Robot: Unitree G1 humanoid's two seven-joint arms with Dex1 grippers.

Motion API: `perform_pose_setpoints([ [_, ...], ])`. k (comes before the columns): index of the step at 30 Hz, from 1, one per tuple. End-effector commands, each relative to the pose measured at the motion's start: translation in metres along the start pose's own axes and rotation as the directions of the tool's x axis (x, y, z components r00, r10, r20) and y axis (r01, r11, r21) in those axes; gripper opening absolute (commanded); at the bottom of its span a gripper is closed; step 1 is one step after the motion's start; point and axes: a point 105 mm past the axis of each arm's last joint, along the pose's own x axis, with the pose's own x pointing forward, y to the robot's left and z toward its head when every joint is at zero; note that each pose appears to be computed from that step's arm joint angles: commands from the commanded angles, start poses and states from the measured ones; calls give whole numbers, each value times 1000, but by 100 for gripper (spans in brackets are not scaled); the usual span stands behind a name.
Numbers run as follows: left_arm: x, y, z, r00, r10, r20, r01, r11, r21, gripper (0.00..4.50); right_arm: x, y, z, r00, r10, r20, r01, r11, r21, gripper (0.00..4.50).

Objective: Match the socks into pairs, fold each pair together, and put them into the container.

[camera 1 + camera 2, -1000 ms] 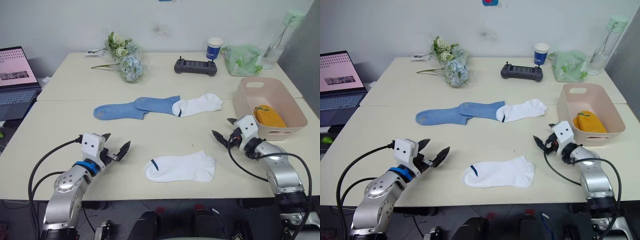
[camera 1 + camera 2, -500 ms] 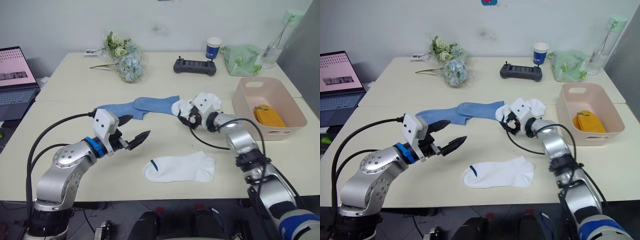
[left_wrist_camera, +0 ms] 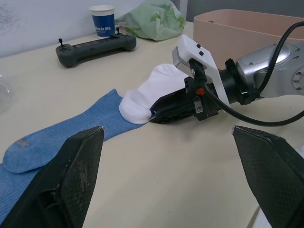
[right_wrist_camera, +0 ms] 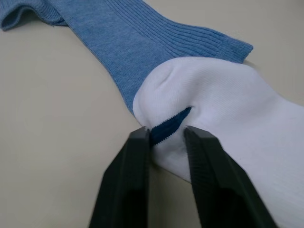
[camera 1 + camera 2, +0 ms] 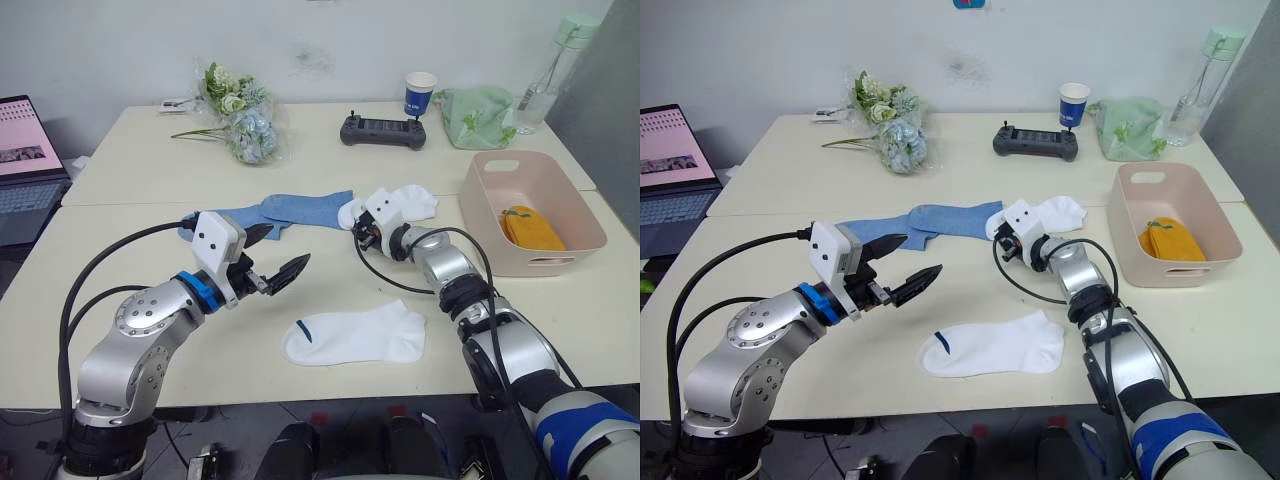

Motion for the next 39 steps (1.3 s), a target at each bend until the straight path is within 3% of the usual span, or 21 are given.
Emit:
perform_pose_setpoints([
  [1, -6, 0, 10, 1000, 2, 27, -3, 999, 39, 450, -2, -7, 21, 998, -5, 70, 6, 1000, -15, 3],
  [6, -10, 2, 5, 1000, -8, 2, 7, 999, 44, 450, -12, -6, 32, 991, 62, 121, -59, 998, -27, 3],
  [10, -18, -1, -4, 997, -52, -49, 54, 998, 41, 450, -38, 22, 30, 946, 308, 97, -294, 946, -135, 3],
  [13, -26, -4, -11, 992, -86, -92, 89, 995, 38, 450, -59, 42, 29, 904, 421, 72, -407, 900, -152, 3],
  [16, -32, -9, -20, 975, -148, -165, 170, 977, 130, 450, -75, 69, 31, 854, 517, 59, -506, 852, -132, 3],
  [21, -25, -22, -27, 943, -239, -234, 318, 856, 407, 450, -82, 89, 46, 835, 544, 88, -540, 839, -62, 3],
  [27, -4, -16, -35, 952, -198, -232, 302, 724, 620, 450, -87, 99, 43, 824, 563, 68, -563, 826, -28, 3],
  [33, -5, -11, -43, 960, -180, -213, 275, 732, 624, 450, -91, 97, 37, 832, 553, 45, -552, 833, -35, 3],
  [39, -6, -14, -38, 959, -212, -187, 282, 764, 580, 450, -117, 99, 28, 771, 637, 12, -635, 770, -65, 3],
])
